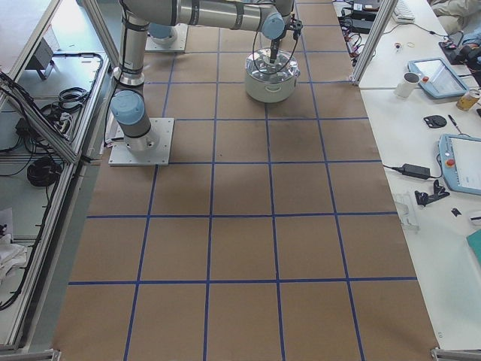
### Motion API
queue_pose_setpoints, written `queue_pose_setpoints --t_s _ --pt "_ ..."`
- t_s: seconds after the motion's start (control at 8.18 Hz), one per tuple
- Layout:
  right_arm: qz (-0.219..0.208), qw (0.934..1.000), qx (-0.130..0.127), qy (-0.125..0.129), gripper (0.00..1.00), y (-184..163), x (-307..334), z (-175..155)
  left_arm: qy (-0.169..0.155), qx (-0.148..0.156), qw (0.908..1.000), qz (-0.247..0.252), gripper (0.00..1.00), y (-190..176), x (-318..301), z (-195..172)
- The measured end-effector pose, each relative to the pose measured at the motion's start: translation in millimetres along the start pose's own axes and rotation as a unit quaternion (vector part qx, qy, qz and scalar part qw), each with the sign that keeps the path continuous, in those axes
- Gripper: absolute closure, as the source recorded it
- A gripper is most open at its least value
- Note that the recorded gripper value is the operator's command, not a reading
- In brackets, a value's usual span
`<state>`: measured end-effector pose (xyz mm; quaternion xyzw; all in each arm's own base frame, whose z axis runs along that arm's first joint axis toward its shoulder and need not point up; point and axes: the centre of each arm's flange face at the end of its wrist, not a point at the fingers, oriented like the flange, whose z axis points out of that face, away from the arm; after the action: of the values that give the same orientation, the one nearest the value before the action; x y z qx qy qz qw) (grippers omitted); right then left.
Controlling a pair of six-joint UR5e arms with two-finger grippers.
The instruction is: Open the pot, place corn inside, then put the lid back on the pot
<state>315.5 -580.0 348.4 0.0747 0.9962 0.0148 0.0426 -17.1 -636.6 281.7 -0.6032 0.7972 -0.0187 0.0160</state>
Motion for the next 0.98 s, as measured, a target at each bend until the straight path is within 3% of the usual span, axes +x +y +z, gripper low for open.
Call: queue_pose_setpoints --t_s 0.37,0.98 --pt "0.0 1.0 0.0 0.003 0.83 1 0 -1 -0.033 0.016 0.9993 0.001 0.0 -7 2 30" --pt "-0.015 0.9998 0.0 0.01 0.87 -5 4 -34 -0.045 0.021 0.9987 -0.009 0.0 -14 6 45"
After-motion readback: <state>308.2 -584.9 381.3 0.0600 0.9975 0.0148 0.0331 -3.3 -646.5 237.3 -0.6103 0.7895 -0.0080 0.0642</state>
